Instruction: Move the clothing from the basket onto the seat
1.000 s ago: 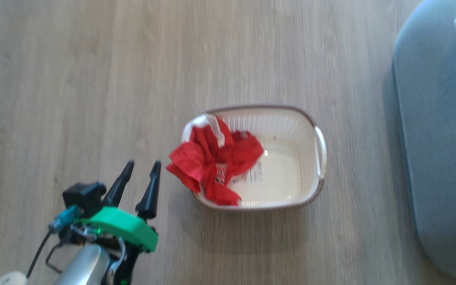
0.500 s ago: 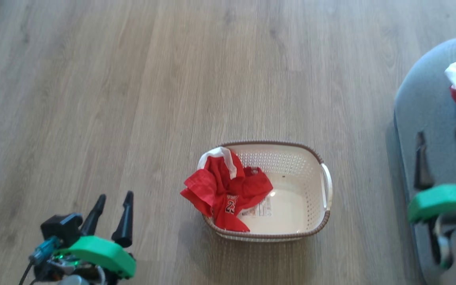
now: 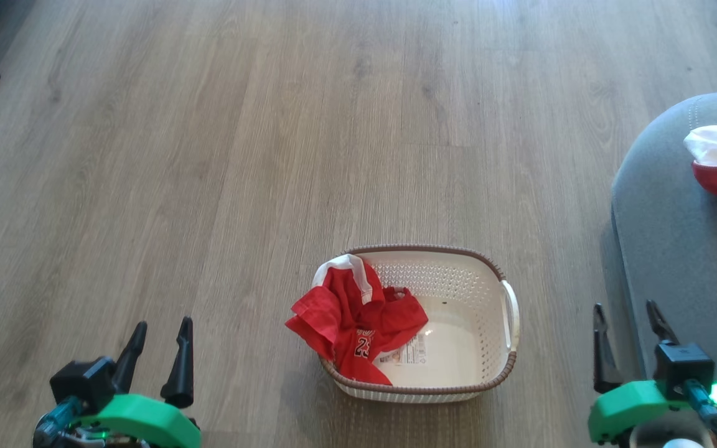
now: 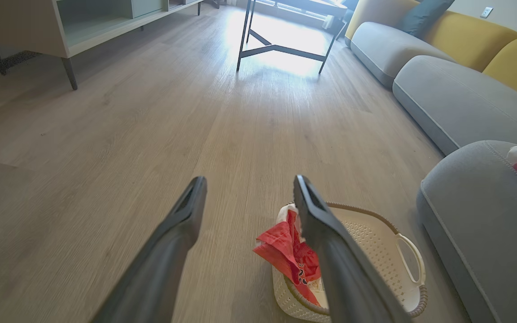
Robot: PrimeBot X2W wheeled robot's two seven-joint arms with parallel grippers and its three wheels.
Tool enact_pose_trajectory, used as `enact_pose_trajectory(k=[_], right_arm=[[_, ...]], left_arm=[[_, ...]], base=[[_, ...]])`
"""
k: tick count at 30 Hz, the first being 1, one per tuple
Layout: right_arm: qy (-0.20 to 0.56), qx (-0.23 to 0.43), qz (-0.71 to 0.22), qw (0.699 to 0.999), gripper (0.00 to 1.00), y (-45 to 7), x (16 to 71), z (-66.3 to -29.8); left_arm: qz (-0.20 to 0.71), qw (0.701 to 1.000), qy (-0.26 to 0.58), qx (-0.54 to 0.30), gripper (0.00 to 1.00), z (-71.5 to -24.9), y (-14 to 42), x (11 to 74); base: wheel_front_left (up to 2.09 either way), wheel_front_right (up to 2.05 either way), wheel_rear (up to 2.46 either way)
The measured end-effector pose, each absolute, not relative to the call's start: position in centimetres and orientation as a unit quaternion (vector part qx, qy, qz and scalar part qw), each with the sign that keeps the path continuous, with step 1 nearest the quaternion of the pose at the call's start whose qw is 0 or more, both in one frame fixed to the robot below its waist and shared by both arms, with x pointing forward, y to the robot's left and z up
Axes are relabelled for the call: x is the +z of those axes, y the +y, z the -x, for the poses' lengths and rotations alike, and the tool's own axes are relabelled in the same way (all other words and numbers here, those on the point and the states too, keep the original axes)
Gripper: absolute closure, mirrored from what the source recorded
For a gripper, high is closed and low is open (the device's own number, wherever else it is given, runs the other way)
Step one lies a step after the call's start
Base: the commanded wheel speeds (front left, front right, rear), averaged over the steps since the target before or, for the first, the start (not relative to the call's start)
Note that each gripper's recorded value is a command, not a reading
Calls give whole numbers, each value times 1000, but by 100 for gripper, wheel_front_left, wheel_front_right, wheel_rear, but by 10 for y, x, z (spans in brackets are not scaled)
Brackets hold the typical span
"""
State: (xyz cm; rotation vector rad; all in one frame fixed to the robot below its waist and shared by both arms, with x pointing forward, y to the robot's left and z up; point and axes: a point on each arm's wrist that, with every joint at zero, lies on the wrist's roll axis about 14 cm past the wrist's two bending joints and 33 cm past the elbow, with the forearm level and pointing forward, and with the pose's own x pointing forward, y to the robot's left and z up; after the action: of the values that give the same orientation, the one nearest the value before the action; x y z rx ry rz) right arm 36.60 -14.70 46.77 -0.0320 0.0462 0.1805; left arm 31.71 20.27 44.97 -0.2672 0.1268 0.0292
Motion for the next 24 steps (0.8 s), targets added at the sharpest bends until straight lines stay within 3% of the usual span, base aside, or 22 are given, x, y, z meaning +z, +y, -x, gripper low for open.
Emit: enact_pose_trajectory(k=[16,24], right_arm=[[32,104,7,994,0,-135,461,-367],[21,110,1,994,0,-127,462,-403]], left_arm=[[133,989,68,8,0,-324,199,445],[133,987,85,-9,0,-366,191,433]], base=[[0,0,0],[0,0,0]])
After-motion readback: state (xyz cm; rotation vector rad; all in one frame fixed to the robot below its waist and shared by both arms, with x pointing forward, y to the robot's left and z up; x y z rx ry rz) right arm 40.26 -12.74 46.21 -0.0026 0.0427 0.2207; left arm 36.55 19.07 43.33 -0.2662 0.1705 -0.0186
